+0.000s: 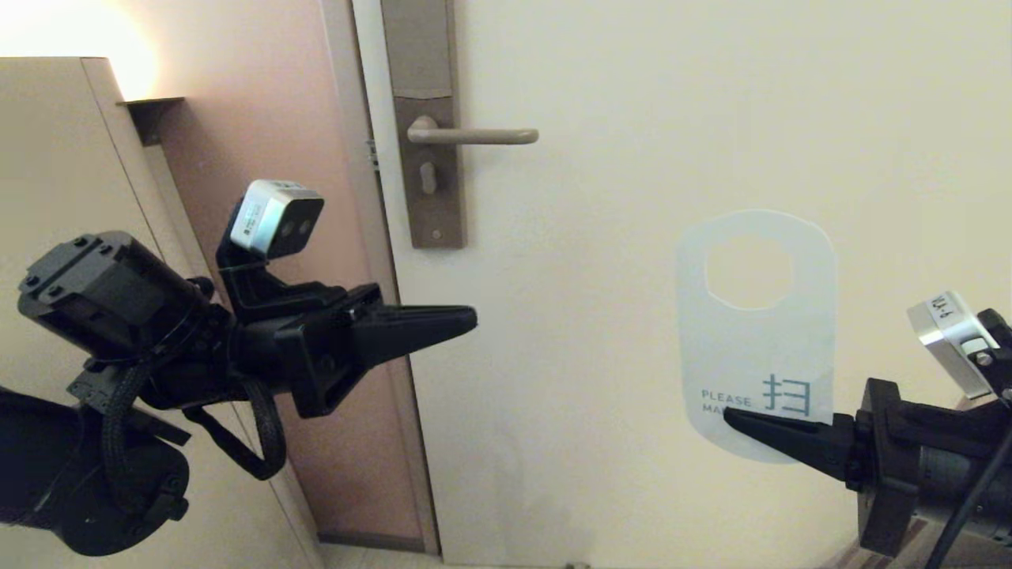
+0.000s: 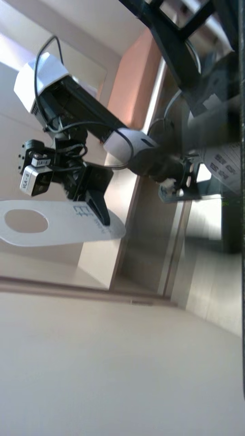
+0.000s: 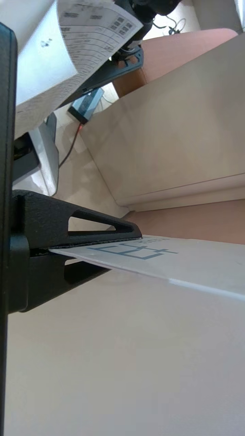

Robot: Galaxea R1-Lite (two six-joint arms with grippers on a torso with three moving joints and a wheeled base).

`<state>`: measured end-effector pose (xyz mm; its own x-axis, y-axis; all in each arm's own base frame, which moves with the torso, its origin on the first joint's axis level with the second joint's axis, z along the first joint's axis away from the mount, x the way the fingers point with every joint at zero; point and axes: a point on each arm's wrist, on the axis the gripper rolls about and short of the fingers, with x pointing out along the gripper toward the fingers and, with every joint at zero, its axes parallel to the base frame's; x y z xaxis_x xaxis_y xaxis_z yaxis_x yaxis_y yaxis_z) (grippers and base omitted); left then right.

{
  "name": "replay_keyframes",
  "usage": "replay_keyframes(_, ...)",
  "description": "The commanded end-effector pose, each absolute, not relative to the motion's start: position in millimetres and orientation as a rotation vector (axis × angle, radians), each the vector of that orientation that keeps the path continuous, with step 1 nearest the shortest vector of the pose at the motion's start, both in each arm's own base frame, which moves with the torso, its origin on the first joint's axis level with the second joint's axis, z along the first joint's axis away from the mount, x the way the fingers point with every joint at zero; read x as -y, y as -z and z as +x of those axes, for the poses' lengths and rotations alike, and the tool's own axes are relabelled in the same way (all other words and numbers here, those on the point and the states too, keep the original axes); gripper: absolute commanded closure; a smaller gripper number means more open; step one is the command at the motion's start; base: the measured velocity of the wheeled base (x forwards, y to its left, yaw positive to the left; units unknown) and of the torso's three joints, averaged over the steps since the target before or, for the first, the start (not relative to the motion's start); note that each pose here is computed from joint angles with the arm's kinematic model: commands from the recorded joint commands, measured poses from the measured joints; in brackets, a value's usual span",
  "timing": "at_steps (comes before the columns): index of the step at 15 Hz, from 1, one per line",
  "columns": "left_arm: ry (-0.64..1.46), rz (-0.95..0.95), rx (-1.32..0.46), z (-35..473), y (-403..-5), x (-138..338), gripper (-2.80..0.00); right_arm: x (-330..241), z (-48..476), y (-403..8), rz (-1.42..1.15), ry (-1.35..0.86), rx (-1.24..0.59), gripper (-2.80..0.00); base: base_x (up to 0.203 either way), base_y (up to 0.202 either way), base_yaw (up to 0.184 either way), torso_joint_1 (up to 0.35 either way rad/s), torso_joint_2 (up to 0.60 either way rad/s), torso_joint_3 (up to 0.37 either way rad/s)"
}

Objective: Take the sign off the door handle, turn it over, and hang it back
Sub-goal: Hang the sign back with the other side facing out

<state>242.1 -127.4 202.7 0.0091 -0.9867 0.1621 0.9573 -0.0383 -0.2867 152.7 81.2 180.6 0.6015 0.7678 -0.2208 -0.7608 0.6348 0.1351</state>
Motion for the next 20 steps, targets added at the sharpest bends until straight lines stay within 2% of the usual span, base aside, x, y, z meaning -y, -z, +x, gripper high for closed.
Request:
replay_keyframes(1,1.562,-0.318,-0.041,235,-206,118,0.00,-79,148,-181,0.030,-0.884,-0.258,0.00,0.000,0.000,0.000,0.000,0.00,0.000)
replay_keyframes(7,1.323,-0.181,0.057,213,-188,65,0.00,-71,140,-182,0.032,-0.862,-0.233,0.00,0.000,0.000,0.000,0.000,0.00,0.000)
replay_keyframes(13,0.774,0.032,0.026,182,-137,19,0.00,-65,127,-179,0.025,-0.815,-0.216,0.00,0.000,0.000,0.000,0.000,0.00,0.000)
replay_keyframes(18,0.370,0.196,0.012,174,-132,8,0.00,-61,120,-177,0.024,-0.794,-0.203,0.00,0.000,0.000,0.000,0.000,0.00,0.000)
replay_keyframes(20,0.280,0.233,0.008,160,-134,6,0.00,-60,117,-178,0.024,-0.791,-0.194,0.00,0.000,0.000,0.000,0.000,0.00,0.000)
